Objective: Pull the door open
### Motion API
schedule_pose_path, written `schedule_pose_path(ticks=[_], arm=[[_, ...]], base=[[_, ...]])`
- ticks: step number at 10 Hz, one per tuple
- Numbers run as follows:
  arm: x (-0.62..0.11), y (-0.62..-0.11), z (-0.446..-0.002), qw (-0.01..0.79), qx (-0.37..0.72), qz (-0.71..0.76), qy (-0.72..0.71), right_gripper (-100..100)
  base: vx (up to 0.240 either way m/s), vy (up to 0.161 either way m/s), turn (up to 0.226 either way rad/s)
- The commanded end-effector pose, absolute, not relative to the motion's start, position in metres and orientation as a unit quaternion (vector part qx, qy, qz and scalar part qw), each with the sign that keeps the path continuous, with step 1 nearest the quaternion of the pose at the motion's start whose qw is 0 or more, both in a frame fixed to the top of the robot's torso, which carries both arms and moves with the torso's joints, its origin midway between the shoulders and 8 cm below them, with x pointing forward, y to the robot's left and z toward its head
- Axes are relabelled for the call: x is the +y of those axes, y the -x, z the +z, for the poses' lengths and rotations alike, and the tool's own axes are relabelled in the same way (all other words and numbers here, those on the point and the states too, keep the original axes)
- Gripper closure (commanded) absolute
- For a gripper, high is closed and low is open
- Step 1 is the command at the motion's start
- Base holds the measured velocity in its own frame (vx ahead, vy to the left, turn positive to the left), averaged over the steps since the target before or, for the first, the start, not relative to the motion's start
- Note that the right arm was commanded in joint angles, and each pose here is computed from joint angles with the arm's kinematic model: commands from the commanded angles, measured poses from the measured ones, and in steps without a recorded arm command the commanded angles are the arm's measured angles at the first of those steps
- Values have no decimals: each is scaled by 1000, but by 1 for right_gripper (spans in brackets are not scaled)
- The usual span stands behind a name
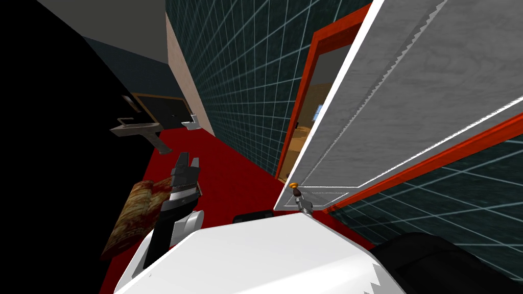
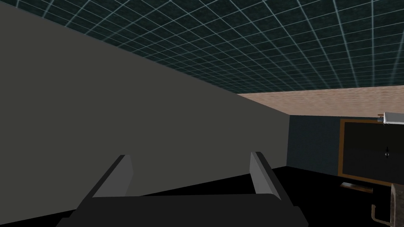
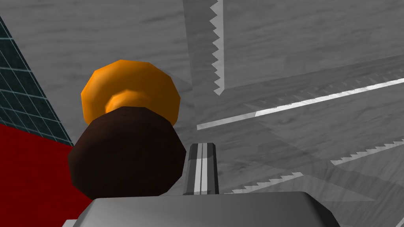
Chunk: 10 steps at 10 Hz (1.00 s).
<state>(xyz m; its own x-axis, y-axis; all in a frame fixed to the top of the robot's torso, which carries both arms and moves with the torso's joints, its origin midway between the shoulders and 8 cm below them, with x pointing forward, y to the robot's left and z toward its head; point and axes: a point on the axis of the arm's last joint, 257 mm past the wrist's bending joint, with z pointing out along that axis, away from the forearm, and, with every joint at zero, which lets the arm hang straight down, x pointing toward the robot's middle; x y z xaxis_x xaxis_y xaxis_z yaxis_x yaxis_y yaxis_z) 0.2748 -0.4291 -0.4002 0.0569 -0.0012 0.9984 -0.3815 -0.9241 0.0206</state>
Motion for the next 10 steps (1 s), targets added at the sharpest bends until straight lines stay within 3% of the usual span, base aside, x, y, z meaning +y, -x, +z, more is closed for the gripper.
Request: schedule_pose_path(ticks=[1, 10], arm=[[-410, -284, -397, 124, -126, 685, -707, -100], [-387, -288, -393, 100, -106, 698, -701, -100]], base=[[-105, -32, 50], [-84, -21, 43]])
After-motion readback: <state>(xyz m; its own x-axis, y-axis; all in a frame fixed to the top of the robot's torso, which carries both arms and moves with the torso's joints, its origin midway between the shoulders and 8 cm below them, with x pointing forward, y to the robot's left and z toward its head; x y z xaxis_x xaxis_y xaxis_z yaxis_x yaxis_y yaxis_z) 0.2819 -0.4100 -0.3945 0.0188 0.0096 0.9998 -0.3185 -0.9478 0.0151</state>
